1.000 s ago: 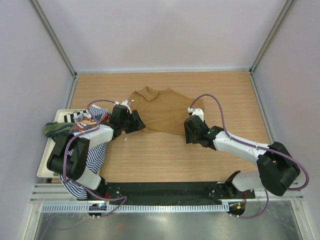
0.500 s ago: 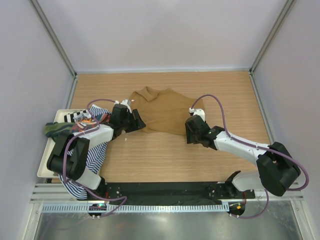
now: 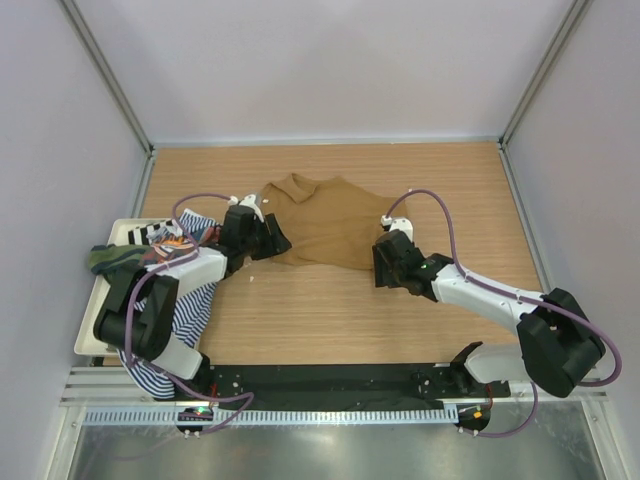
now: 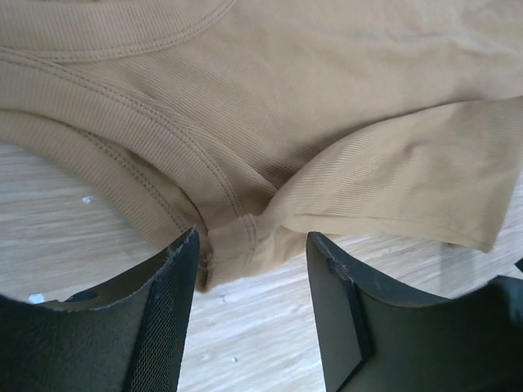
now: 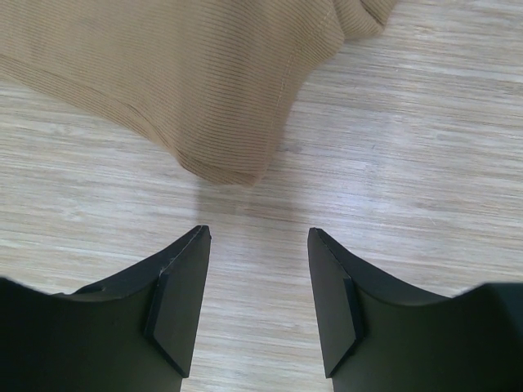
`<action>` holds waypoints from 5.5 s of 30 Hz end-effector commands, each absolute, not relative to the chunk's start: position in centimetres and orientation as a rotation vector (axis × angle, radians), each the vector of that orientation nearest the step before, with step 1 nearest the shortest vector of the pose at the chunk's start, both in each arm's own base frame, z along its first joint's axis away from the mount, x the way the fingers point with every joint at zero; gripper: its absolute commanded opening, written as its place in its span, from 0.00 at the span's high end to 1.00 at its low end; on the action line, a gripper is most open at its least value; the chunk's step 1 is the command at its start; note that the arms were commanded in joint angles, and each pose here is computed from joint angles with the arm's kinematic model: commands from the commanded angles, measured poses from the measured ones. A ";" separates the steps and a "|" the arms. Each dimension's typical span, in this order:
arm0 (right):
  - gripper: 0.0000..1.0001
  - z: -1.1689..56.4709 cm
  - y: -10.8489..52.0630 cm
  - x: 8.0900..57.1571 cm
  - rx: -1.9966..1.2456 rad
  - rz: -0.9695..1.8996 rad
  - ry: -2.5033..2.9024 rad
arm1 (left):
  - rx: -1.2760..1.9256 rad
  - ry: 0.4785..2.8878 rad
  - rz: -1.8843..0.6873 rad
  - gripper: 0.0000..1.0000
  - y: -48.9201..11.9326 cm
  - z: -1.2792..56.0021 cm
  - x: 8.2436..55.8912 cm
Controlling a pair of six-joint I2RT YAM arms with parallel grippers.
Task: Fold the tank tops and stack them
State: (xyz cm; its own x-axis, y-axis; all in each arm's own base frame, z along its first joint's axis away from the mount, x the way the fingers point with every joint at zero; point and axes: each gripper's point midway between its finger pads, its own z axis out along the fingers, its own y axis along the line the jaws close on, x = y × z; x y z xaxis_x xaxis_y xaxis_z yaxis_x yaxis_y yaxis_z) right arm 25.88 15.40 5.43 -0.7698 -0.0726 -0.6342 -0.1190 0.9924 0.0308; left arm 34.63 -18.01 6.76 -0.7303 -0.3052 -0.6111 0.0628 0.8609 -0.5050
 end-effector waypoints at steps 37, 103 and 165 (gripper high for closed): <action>0.95 3.5 16.9 30.8 -0.220 -0.089 2.441 | -0.255 2.304 -0.677 1.00 -17.0 6.9 35.5; 0.99 49.2 14.0 29.4 -0.080 0.267 1.638 | 0.000 1.389 -0.858 1.00 -15.6 50.1 30.2; 0.30 14.1 4.9 48.2 0.600 0.139 2.242 | -0.186 2.054 -0.529 0.21 -20.6 19.0 50.9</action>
State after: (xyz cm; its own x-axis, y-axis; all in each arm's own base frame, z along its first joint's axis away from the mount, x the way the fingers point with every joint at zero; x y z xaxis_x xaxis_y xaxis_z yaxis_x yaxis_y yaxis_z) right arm 50.60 3.57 11.42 -0.6210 0.3915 -0.6790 0.3834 0.9073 0.1726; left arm 53.32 -21.86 13.69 -0.5865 -0.4072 -0.7002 0.0487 0.8452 -0.5322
